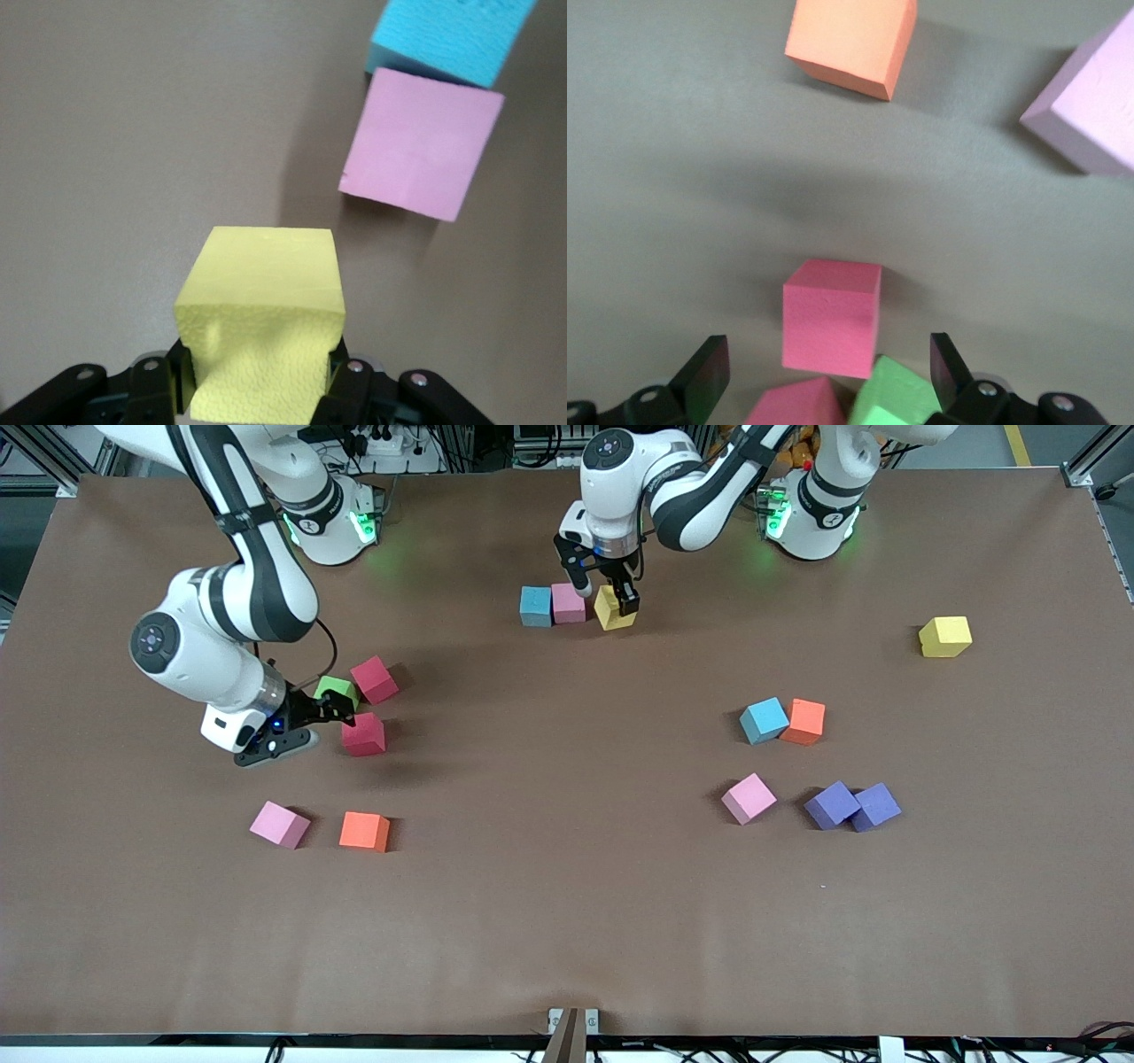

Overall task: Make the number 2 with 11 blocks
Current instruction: 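Place yellow beside pink with the left gripper while the right gripper grasps red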

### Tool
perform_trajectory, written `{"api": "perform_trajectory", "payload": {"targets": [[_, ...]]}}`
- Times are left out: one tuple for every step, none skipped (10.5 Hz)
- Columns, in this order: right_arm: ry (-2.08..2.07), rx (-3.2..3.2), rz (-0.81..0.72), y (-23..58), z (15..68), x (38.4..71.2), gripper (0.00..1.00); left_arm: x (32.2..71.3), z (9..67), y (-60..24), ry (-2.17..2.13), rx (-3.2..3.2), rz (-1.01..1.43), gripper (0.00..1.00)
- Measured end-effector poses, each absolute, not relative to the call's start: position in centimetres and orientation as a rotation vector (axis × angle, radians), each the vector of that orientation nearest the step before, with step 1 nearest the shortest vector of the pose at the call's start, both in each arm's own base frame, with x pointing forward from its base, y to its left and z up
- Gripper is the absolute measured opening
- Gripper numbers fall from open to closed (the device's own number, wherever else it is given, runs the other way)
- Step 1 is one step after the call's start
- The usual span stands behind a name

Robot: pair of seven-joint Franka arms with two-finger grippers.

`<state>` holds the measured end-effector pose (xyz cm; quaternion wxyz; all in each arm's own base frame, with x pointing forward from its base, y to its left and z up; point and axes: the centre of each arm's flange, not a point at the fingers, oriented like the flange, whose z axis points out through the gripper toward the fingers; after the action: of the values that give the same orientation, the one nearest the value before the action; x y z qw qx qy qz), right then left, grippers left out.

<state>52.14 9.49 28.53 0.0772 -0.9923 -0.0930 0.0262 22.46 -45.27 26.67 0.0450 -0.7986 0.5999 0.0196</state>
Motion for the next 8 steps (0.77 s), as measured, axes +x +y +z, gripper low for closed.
{"api": "perform_trajectory", "payload": {"targets": [[-0.238, -2.989, 0.086, 10.7, 27.7, 52.2, 1.00, 22.4, 26.5, -45.3, 1.873, -2.410, 0.067, 0.56], [-0.215, -3.004, 0.084, 11.7, 26.8, 52.2, 1.00, 22.1, 26.3, -45.4, 1.915, -2.379, 0.076, 0.56], [-0.196, -3.018, 0.092, 12.3, 25.8, 52.2, 1.00, 21.7, 26.1, -45.6, 1.947, -2.354, 0.085, 0.56], [-0.187, -3.029, 0.104, 12.3, 24.7, 52.2, 1.00, 21.4, 25.9, -45.7, 1.972, -2.335, 0.096, 0.56], [-0.181, -3.038, 0.114, 12.1, 24.0, 52.2, 1.00, 20.9, 25.5, -45.8, 1.987, -2.324, 0.107, 0.56], [-0.178, -3.043, 0.123, 12.0, 23.4, 52.2, 1.00, 20.4, 25.2, -46.0, 2.000, -2.315, 0.119, 0.56], [-0.176, -3.047, 0.129, 11.9, 23.0, 52.1, 1.00, 19.9, 24.8, -46.2, 2.019, -2.300, 0.133, 0.56], [-0.174, -3.050, 0.132, 11.9, 22.8, 52.1, 1.00, 19.2, 24.4, -46.4, 2.039, -2.284, 0.148, 0.56]]}}
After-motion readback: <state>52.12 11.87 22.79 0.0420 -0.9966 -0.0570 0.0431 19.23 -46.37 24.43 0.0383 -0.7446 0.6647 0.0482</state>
